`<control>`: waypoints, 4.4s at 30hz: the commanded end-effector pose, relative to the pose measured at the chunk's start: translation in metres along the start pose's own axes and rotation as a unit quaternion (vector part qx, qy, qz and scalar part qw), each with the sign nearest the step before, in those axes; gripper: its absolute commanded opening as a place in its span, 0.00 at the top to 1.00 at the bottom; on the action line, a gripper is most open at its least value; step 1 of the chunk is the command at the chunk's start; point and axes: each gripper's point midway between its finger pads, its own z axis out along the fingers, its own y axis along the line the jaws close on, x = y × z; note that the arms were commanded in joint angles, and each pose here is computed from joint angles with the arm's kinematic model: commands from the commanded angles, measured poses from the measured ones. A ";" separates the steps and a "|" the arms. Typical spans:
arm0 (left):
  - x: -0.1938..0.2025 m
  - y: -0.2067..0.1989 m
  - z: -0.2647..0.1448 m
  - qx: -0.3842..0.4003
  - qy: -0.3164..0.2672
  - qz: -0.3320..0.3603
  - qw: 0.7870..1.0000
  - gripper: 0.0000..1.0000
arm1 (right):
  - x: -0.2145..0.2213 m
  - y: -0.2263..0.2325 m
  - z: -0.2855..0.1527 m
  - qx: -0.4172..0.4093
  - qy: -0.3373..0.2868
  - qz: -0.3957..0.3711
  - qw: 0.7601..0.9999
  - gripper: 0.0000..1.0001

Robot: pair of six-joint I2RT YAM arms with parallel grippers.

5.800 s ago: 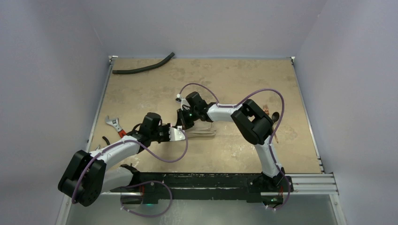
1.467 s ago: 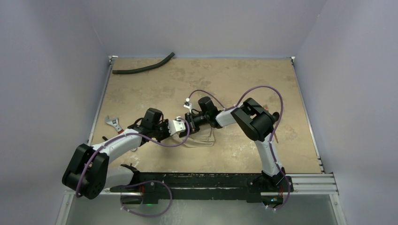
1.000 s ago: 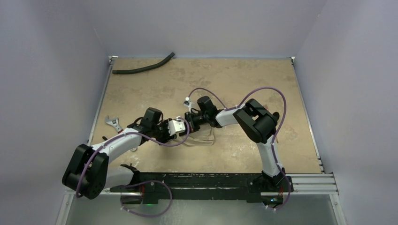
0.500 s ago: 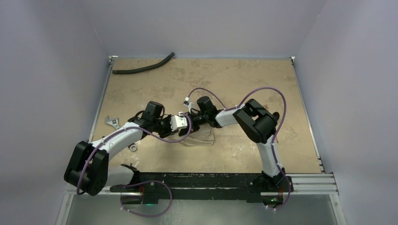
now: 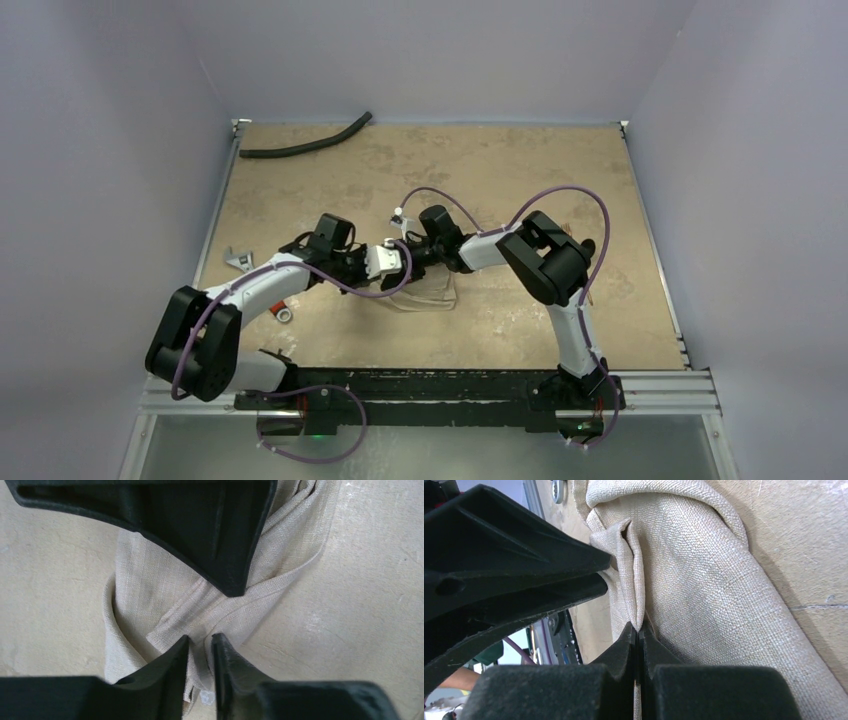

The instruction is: Fold the napkin into a case and place the utensils inside

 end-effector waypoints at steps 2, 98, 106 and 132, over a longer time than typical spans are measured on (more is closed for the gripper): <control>-0.014 0.014 -0.004 -0.011 -0.015 -0.002 1.000 0.94 | 0.001 0.006 0.000 -0.003 0.003 -0.022 1.000 0.97; -0.025 -0.008 -0.020 0.045 0.021 0.132 0.990 1.00 | 0.001 0.017 -0.005 -0.018 0.002 -0.022 1.000 0.76; -0.017 0.016 -0.009 -0.015 0.043 0.128 0.991 1.00 | -0.003 0.025 -0.007 -0.030 -0.001 -0.032 0.999 0.66; 0.002 0.017 -0.007 -0.037 0.039 0.030 0.998 1.00 | -0.034 0.048 -0.012 -0.052 -0.047 -0.034 0.997 0.49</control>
